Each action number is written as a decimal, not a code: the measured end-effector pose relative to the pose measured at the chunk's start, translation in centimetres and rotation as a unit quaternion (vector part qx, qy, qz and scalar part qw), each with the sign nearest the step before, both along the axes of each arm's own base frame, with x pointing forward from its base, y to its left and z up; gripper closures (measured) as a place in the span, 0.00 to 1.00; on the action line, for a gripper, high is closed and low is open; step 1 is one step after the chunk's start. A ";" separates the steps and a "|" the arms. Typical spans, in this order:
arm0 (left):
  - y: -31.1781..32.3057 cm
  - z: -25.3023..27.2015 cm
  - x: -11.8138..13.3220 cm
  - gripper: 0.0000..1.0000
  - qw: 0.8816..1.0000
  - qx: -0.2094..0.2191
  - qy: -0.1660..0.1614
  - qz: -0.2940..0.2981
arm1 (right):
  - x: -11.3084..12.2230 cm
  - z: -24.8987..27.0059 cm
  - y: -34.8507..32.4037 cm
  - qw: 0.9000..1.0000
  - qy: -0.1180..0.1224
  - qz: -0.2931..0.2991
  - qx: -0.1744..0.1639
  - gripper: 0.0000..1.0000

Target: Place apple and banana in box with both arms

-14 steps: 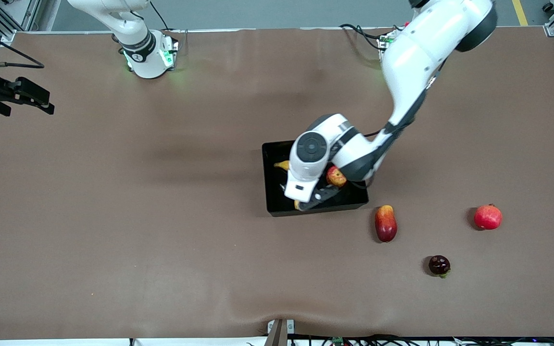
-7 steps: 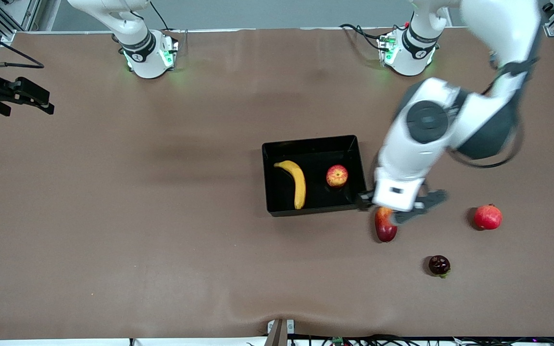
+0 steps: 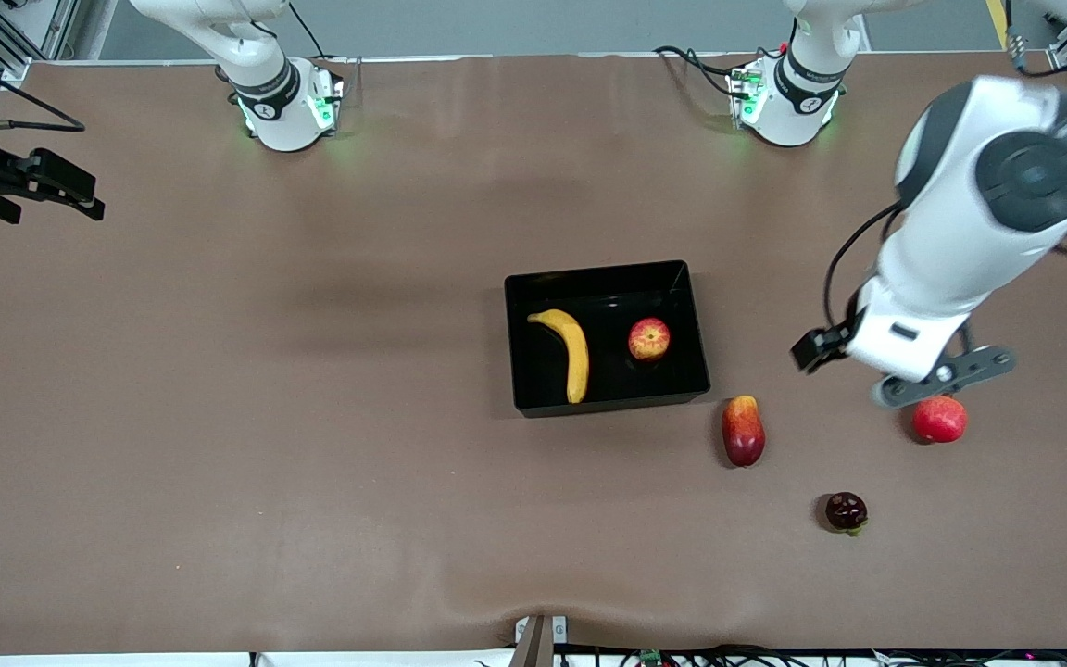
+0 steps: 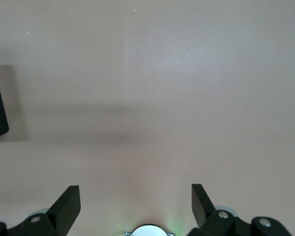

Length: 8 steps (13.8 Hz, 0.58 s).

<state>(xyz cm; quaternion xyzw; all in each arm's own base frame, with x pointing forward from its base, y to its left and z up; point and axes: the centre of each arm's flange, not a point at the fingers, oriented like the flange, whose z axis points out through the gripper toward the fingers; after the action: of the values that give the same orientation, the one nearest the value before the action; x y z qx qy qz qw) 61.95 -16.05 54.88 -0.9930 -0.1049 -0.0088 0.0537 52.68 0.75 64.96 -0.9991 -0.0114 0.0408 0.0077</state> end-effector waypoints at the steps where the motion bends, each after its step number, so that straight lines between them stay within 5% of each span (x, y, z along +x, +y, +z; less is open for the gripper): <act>1: 1.5 1.2 -0.8 0.00 1.000 -0.003 0.009 -0.013 | 0.0 0.0 0.0 1.000 0.000 0.000 0.000 0.00; 8: 8.7 6.2 -7.8 0.00 0.996 -0.022 0.016 -0.086 | -0.1 -0.1 0.0 1.000 0.005 0.000 0.000 0.00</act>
<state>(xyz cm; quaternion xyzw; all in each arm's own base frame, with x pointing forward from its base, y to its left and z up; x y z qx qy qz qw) 54.14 -7.37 61.09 -0.9993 -0.0181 0.0052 0.0324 52.57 0.79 64.86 -0.9988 -0.0118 0.0460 0.0076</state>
